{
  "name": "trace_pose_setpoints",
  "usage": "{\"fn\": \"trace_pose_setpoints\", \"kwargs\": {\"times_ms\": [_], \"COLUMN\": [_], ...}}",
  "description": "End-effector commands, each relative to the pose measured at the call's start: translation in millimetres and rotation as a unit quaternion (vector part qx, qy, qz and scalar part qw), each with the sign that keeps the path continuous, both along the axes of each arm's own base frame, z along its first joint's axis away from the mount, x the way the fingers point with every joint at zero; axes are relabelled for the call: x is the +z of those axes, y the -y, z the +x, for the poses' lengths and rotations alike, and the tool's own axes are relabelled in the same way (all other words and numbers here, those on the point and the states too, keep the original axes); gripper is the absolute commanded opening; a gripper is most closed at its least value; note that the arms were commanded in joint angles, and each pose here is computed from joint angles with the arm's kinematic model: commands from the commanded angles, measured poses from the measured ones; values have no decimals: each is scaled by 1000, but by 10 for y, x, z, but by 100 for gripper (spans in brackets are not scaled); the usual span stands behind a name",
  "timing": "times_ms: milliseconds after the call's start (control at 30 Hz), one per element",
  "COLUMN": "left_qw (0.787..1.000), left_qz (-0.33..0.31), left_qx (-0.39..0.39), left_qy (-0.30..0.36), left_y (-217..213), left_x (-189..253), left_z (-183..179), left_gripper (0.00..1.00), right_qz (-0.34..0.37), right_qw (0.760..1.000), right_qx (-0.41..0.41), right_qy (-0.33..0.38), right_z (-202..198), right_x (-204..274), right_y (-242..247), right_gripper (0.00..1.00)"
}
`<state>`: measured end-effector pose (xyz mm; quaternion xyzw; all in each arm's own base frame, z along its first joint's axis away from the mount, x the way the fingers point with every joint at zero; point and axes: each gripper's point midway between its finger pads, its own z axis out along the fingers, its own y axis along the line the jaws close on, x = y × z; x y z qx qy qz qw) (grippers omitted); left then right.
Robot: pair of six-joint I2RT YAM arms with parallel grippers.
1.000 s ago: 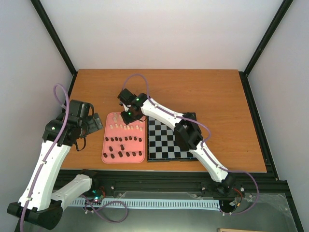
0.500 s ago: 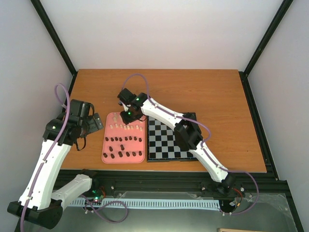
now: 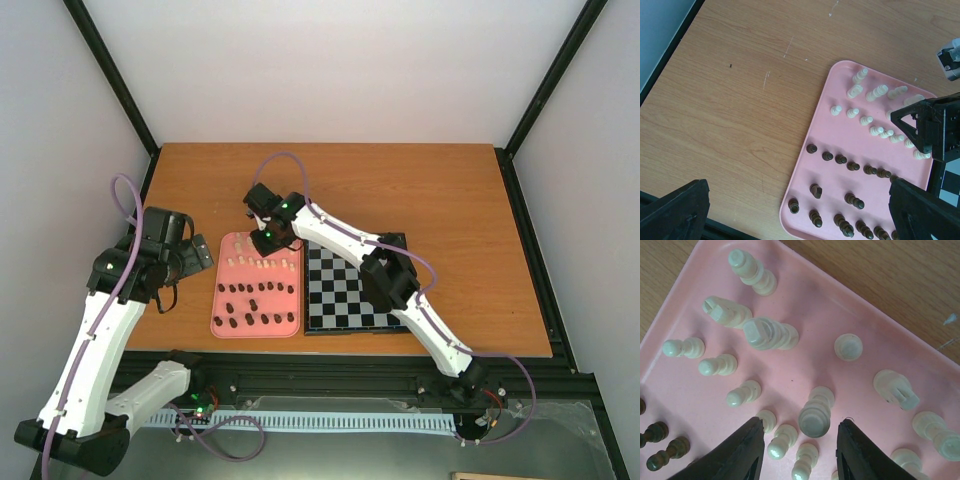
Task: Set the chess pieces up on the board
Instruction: Pick up the chess piece from the storage box.
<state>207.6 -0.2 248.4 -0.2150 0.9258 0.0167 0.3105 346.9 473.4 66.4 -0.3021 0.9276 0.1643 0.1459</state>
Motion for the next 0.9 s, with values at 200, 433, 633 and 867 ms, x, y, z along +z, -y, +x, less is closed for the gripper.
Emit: {"fn": "trace_pose_setpoints", "kwargs": {"times_ms": [200, 433, 633, 867], "left_qw": [1000, 1000, 1000, 1000], "left_qz": [4, 8, 5, 6], "left_qx": [-1, -1, -2, -4], "left_qy": [9, 10, 8, 7], "left_y": [-35, -48, -39, -33], "left_x": [58, 59, 26, 13], "left_z": [-44, -59, -52, -38], "left_gripper": [100, 100, 100, 100], "right_qz": [-3, 0, -4, 13], "right_qw": [1000, 1000, 1000, 999], "right_qx": [3, 6, 5, 16], "right_qy": [5, 11, 27, 48], "right_z": [11, 40, 58, 10], "right_x": [-90, -60, 82, 575], "right_y": [-69, -93, -54, 11], "right_gripper": [29, 19, 3, 3]}}
